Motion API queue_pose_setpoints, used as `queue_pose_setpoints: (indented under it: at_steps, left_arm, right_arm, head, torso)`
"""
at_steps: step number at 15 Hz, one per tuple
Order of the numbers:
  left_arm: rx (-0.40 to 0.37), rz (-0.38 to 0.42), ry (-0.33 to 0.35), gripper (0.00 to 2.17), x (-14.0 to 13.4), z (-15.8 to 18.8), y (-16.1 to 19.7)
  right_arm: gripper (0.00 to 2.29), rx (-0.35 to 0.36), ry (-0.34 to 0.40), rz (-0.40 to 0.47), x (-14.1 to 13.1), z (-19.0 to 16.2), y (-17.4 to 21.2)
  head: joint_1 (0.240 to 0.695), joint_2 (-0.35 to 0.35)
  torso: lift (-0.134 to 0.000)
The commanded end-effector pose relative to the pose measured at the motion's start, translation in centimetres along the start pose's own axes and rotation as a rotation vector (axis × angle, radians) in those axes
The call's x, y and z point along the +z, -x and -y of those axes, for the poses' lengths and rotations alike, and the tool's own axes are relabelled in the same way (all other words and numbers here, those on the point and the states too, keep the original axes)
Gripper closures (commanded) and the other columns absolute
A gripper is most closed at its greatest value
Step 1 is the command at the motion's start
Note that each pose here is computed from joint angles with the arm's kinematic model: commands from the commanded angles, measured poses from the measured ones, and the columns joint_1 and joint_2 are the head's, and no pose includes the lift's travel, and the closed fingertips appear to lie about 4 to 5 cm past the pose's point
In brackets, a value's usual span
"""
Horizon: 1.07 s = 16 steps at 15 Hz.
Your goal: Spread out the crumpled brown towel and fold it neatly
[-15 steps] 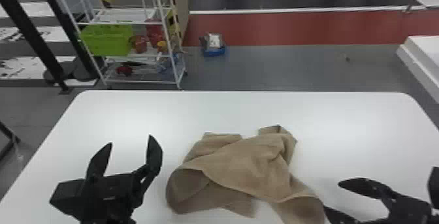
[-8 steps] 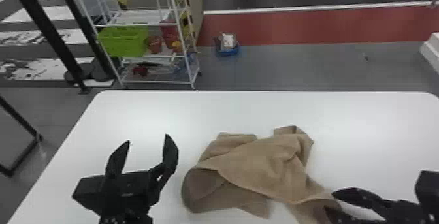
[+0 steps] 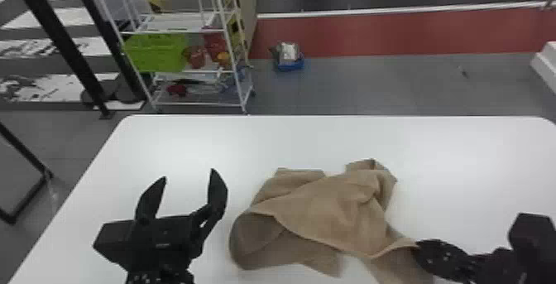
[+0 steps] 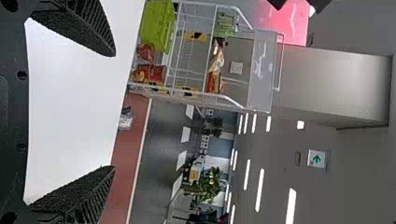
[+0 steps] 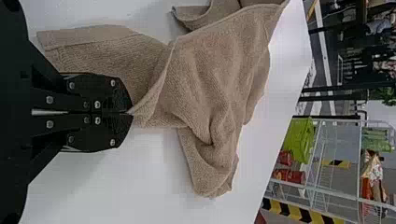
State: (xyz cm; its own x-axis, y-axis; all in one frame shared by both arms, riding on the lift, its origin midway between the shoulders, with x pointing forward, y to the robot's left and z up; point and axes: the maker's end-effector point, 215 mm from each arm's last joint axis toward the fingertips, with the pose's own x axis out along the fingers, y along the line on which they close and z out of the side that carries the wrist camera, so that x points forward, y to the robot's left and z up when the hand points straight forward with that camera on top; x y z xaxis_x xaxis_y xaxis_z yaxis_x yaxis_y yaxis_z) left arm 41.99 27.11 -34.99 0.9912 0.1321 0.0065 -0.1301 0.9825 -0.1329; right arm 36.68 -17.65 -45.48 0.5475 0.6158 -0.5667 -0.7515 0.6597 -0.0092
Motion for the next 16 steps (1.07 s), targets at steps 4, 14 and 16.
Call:
queue_pose_setpoints:
  at_steps: [4,14,16]
  left_arm:
    - [-0.003,0.005,-0.001,0.00,0.3,0.0,-0.1]
    - [-0.212,-0.004,-0.037,0.00,-0.1,3.4,0.5]
    - [-0.259,-0.014,-0.050,0.00,-0.7,4.3,0.5]
  right_arm:
    - [1.50,-0.094,-0.031,0.223,8.0,5.1,4.9]
    - [1.50,-0.106,0.457,0.032,9.4,8.3,6.2]
    - [1.50,-0.096,0.510,0.036,8.6,8.8,4.9]
  head:
    - [0.695,0.115]
    - [0.695,0.054]
    - [0.695,0.011]
  torso:
    - [-0.122]
    - [-0.122]
    - [-0.122]
